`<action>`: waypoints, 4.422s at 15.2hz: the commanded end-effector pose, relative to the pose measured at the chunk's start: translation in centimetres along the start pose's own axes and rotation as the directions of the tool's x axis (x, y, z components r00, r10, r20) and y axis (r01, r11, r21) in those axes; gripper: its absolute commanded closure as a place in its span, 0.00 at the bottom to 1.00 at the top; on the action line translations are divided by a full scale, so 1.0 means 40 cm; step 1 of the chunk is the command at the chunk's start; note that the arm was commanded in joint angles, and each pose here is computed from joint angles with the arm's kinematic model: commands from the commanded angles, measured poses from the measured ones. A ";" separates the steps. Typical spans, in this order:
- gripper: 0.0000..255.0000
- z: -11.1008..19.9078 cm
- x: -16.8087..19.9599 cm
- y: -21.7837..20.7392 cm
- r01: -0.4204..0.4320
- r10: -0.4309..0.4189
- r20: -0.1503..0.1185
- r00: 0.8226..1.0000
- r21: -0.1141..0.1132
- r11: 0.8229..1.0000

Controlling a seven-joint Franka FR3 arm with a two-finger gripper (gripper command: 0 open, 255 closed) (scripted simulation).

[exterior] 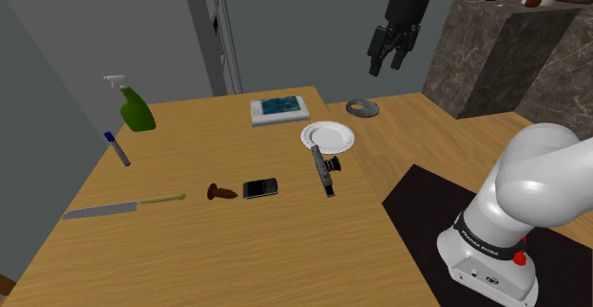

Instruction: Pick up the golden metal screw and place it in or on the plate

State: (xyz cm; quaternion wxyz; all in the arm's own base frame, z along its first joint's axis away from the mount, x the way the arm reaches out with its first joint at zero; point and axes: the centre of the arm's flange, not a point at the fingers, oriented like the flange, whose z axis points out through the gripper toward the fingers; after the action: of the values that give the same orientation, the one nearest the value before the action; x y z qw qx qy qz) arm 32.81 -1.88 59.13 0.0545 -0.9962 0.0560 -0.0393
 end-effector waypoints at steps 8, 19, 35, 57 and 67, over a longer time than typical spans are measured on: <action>0.00 0.152 0.073 -0.157 -0.003 0.003 0.004 1.000 0.003 1.000; 0.00 0.391 0.186 -0.405 -0.007 0.007 0.009 1.000 0.007 1.000; 0.00 0.738 0.351 -0.766 -0.013 0.012 0.018 1.000 0.013 1.000; 0.00 0.973 0.413 -0.909 -0.015 0.015 0.021 1.000 0.016 1.000; 1.00 0.973 0.413 -0.909 -0.015 0.015 0.021 1.000 0.016 1.000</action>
State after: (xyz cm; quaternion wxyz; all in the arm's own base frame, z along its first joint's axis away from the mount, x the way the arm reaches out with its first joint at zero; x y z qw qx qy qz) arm 56.63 36.03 26.24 0.0649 -0.9954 0.0630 -0.0327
